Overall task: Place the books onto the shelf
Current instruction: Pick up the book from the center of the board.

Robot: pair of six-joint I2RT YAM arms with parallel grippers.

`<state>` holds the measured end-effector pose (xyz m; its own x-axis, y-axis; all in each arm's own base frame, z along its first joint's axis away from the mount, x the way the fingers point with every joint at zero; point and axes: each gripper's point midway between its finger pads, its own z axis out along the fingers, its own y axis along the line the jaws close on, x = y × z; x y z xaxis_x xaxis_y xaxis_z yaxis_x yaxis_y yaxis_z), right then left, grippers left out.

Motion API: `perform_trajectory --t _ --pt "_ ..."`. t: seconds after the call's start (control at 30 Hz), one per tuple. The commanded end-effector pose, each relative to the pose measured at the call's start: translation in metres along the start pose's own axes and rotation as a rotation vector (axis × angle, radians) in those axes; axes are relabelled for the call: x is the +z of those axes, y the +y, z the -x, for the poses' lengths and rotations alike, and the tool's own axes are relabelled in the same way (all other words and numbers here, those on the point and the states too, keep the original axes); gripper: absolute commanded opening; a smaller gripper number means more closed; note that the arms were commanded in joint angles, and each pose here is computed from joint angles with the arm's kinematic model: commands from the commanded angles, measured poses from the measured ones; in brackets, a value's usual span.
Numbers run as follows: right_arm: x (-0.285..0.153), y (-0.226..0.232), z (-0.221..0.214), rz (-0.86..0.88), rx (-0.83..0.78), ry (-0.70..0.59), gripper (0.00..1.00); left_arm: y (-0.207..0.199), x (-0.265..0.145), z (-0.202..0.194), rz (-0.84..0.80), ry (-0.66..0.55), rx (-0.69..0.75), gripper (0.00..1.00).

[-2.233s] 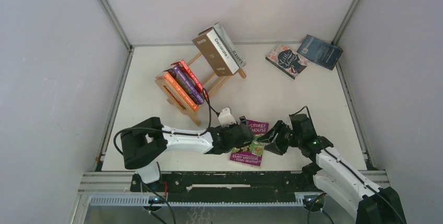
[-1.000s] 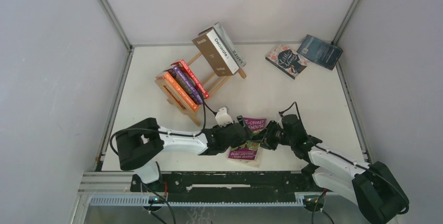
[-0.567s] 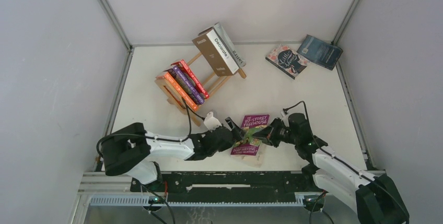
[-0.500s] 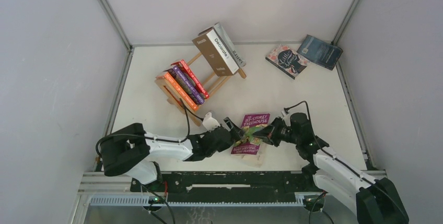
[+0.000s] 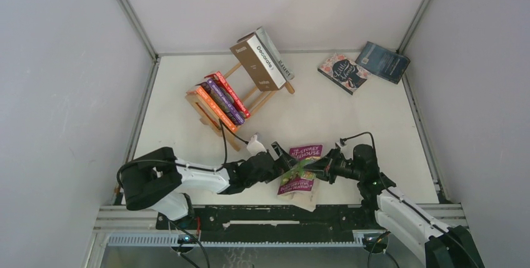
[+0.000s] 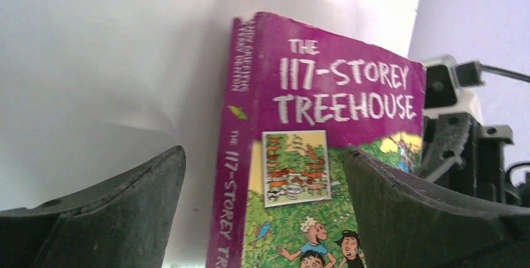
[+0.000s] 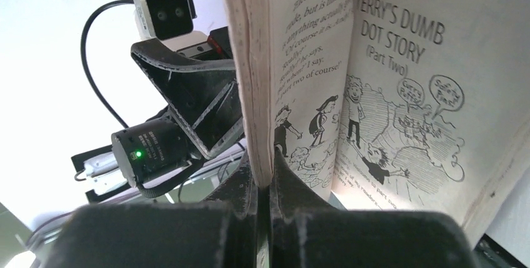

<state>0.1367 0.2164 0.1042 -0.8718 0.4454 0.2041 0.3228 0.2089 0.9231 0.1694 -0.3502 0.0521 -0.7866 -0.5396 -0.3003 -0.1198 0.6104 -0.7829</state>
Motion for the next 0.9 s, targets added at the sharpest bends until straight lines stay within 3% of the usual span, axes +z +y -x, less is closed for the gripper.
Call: perform_trajectory --t 0.0,0.17,0.3,0.37,0.53,0.8,0.87 --pt "-0.009 0.050 -0.013 0.179 -0.062 0.069 0.00 -0.027 -0.009 -0.024 -0.134 0.121 0.042 0.99" --pt "-0.012 0.054 -0.017 0.204 -0.057 0.092 0.00 -0.055 -0.023 -0.039 -0.280 0.207 0.019 0.92" --pt "-0.014 0.051 -0.017 0.202 -0.050 0.100 0.00 -0.060 -0.034 -0.043 -0.314 0.236 0.031 0.80" --pt "-0.014 0.048 -0.017 0.200 -0.048 0.100 0.00 -0.060 -0.039 -0.041 -0.324 0.233 0.032 0.69" --pt "-0.014 0.042 -0.016 0.181 -0.051 0.094 0.00 -0.056 -0.050 -0.036 -0.339 0.222 0.026 0.30" --pt "-0.014 0.035 -0.016 0.147 -0.066 0.098 0.00 -0.057 -0.057 -0.034 -0.348 0.209 0.026 0.01" --pt "-0.014 0.033 -0.017 0.141 -0.072 0.100 0.00 -0.060 -0.056 -0.035 -0.354 0.213 0.029 0.00"
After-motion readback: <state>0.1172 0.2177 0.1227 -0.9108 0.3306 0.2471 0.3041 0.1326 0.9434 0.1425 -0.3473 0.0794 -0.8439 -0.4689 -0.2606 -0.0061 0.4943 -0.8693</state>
